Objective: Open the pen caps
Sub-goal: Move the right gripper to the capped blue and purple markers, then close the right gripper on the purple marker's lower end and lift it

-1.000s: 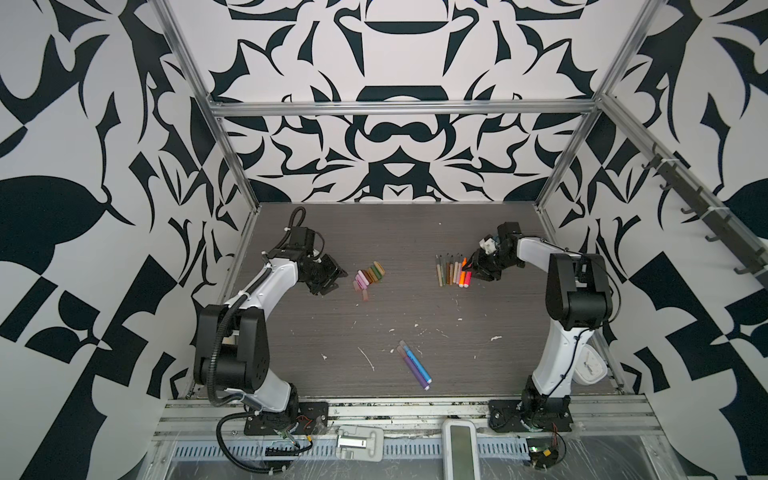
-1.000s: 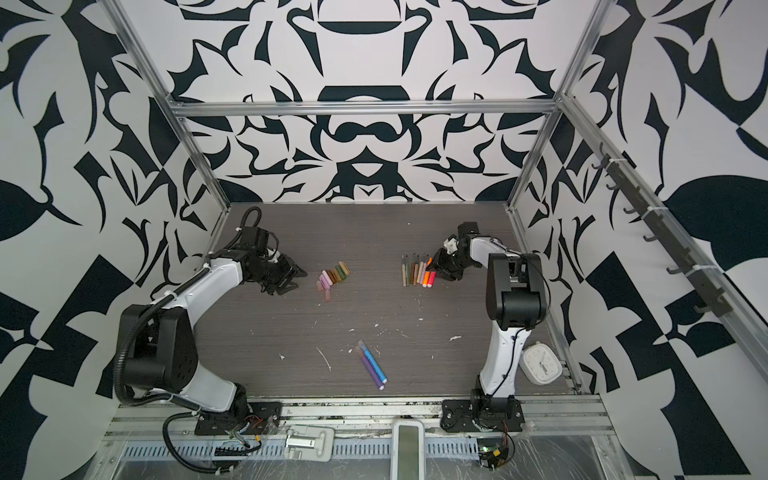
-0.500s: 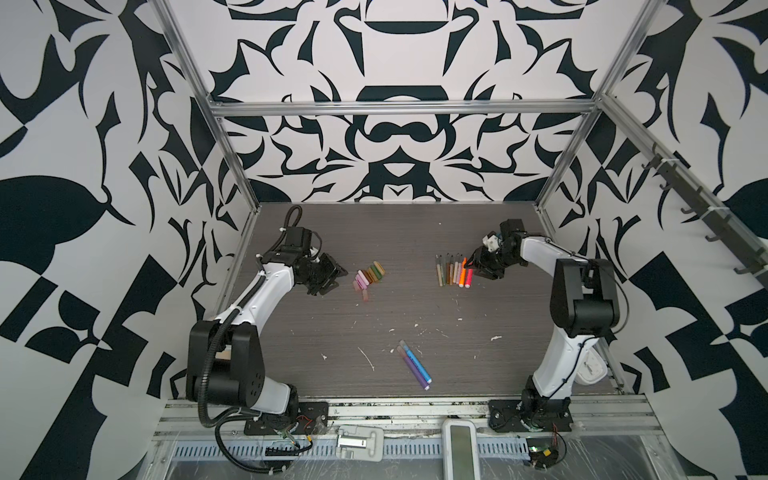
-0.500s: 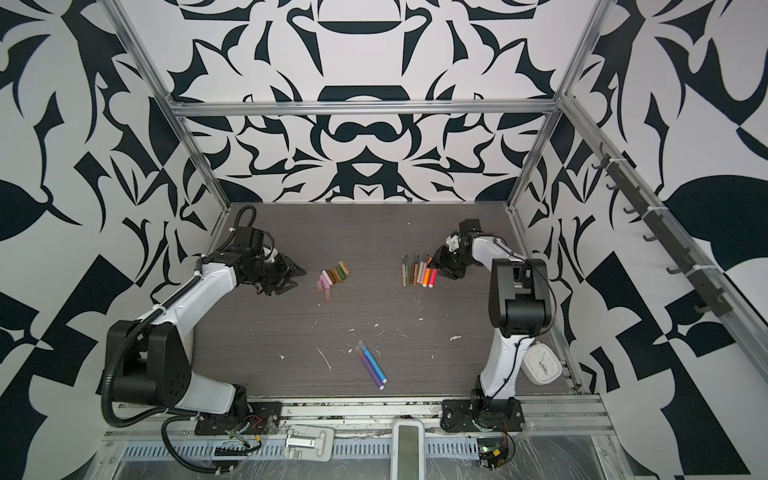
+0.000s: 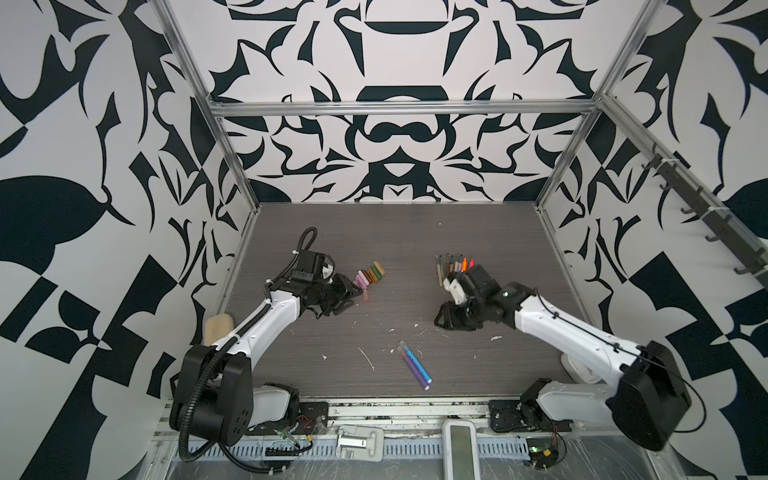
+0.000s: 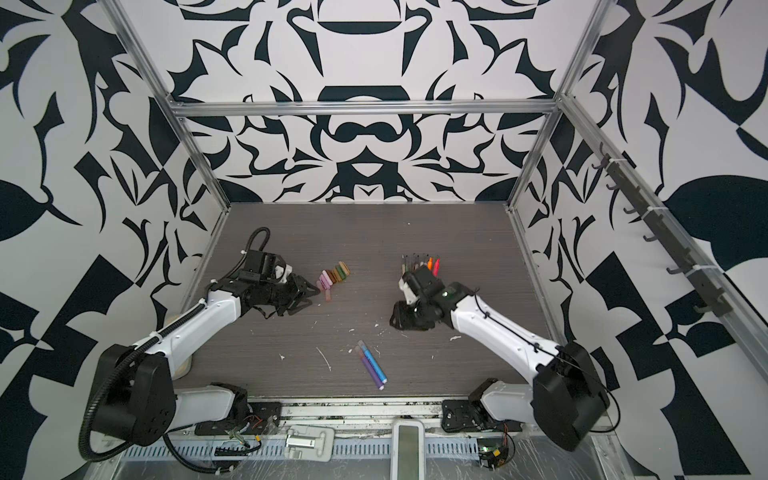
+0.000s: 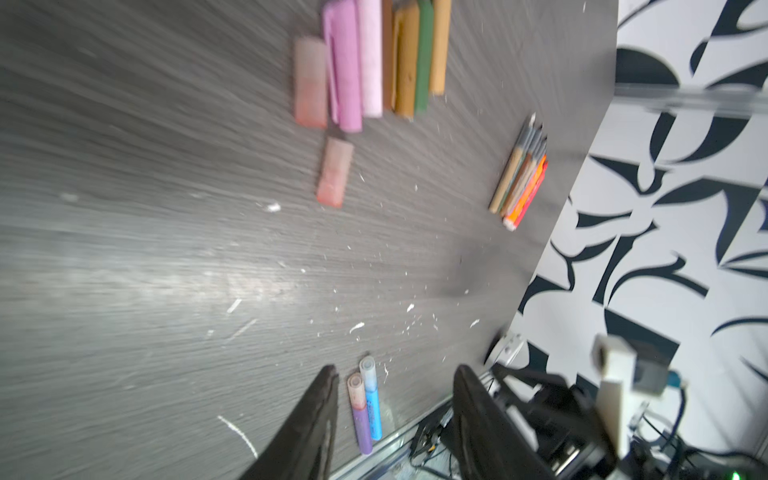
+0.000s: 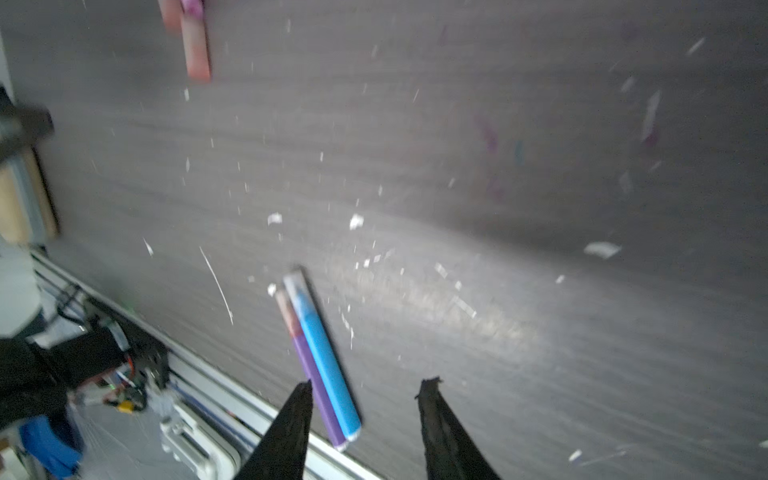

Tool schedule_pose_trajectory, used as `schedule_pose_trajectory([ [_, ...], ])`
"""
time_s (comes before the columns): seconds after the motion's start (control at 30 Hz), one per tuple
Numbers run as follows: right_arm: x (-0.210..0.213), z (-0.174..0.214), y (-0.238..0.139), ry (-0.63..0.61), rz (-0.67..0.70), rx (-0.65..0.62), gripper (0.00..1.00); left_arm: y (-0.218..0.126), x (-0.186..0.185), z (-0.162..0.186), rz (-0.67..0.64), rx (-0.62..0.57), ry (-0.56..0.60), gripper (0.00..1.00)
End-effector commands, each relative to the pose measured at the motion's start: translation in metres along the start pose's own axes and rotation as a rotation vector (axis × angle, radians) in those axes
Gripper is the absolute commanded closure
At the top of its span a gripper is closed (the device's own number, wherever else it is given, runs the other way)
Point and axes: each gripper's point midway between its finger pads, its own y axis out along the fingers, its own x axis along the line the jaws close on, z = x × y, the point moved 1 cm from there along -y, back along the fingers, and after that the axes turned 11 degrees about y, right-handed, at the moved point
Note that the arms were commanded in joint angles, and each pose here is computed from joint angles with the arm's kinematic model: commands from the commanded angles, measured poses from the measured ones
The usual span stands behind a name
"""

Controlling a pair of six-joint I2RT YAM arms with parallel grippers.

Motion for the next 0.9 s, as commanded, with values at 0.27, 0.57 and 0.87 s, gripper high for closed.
schedule_pose_trajectory([
  [0.27, 0.003, 0.057, 0.030, -0.088, 0.138, 0.068, 0.61, 0.007, -0.007, 0.006, 0.050, -0.004, 0.000, 0.52],
  [0.57, 0.020, 0.070, 0.058, -0.194, 0.188, 0.118, 0.62, 0.011, -0.008, 0.006, 0.026, 0.049, 0.042, 0.52],
  [0.87, 0.013, 0.080, 0.082, -0.212, 0.310, 0.147, 0.71, 0.006, -0.018, 0.002, 0.045, 0.039, 0.058, 0.52],
])
